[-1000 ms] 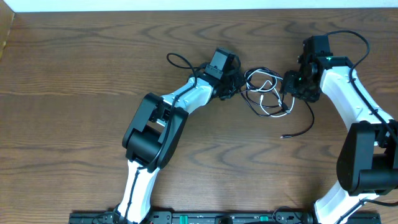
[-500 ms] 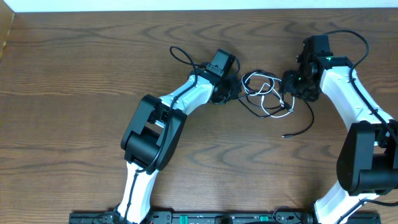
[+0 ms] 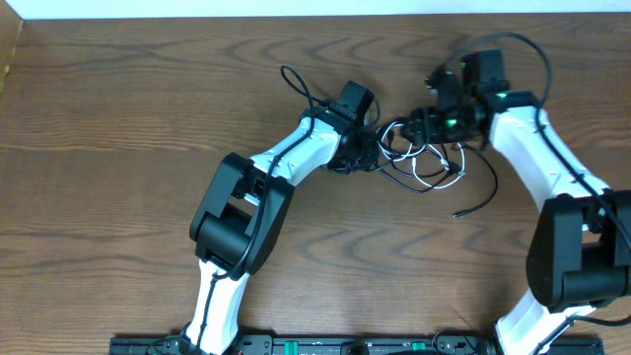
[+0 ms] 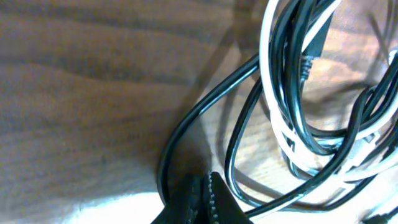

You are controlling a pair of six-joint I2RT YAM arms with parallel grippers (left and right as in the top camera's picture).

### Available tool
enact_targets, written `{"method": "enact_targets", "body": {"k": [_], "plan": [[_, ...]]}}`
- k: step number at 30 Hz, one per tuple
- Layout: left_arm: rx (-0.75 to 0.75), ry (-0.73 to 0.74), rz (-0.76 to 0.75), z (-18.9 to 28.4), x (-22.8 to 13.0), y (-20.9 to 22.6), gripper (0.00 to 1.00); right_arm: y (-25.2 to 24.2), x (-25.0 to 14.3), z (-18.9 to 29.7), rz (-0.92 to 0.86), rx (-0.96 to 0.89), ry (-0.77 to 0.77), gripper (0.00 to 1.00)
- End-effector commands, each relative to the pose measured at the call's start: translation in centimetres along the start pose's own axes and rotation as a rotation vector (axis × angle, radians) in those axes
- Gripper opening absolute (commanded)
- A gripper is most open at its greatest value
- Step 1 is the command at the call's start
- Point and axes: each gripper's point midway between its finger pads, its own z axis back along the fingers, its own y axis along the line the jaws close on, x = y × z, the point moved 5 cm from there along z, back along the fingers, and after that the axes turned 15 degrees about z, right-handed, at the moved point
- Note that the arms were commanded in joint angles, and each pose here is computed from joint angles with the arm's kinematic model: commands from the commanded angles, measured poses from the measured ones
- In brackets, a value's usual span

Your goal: Untangle cables

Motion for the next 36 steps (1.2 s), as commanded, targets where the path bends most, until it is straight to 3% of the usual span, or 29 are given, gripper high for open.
{"method": "enact_targets", "body": {"k": [1, 9, 12, 25, 31, 36], "plan": [[0.103, 0.096, 0.073, -2.8, -1.6, 3.6, 0.08, 2.7, 0.3, -1.7, 0.139, 0.060, 0.010, 0.59], [-0.096, 0.223, 0.211, -1.3, -0.1, 3.5, 0.07, 3.3, -0.4, -3.5, 0.151, 0.070, 0.056, 0.50], [-0.178, 0.266, 0.242, -0.4, 0.6, 3.5, 0.08, 3.7, -0.8, -4.3, 0.192, 0.086, 0.075, 0.39], [-0.198, 0.274, 0.258, -0.1, 1.0, 3.7, 0.08, 4.6, -3.1, -8.2, 0.290, 0.041, 0.205, 0.24], [-0.197, 0.275, 0.258, -0.1, 1.0, 3.8, 0.08, 4.1, -3.5, -9.0, 0.295, 0.006, 0.227, 0.23], [-0.197, 0.275, 0.258, -0.1, 1.0, 3.7, 0.08, 3.2, -2.8, -9.1, 0.314, -0.063, 0.203, 0.40]]}}
